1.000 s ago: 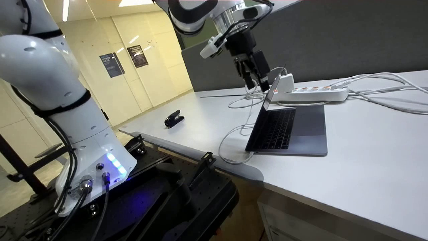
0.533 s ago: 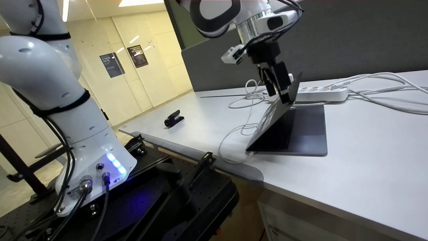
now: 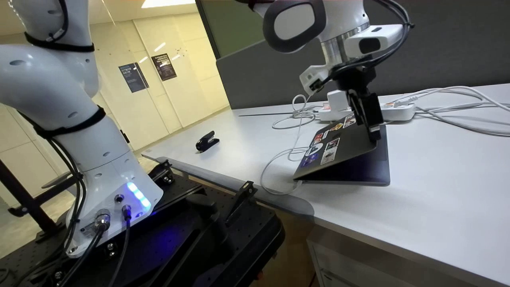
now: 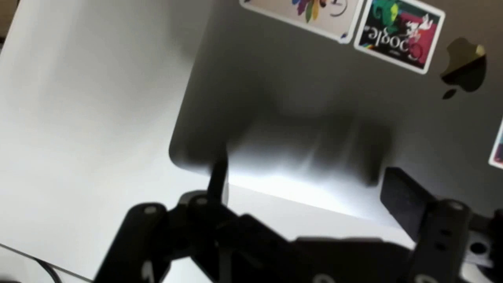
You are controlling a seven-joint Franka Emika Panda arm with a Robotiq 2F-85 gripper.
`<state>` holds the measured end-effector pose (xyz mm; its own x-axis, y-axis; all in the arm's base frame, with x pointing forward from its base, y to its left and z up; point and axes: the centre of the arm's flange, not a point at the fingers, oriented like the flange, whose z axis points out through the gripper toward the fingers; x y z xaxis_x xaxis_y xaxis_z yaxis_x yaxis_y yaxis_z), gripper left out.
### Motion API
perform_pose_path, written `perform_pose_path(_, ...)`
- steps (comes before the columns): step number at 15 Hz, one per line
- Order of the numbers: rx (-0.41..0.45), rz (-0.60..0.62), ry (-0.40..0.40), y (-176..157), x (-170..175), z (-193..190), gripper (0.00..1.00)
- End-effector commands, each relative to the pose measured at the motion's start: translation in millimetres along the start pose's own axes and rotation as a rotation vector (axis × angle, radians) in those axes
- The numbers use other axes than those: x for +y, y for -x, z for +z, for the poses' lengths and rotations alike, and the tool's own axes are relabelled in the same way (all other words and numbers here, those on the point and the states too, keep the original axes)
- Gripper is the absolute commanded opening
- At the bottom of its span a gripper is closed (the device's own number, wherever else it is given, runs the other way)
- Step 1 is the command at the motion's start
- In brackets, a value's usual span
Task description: Close the laptop fully
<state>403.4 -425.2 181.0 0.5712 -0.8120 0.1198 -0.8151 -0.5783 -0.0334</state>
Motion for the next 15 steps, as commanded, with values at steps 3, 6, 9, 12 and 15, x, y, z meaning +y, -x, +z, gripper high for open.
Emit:
perform_pose_path(3, -0.02, 0.11, 0.005, -42, 19, 48, 1.0)
perform_pose_path(6, -0.03, 0.127, 0.013, -47, 28, 69, 1.0)
perform_pose_path(9, -0.037, 0.13, 0.02, -51, 35, 83, 1.0)
perform_pose_path(12, -0.039, 0.127, 0.026, -54, 37, 90, 1.0)
perform_pose_path(15, -0.036, 0.109, 0.03, -58, 38, 93, 1.0)
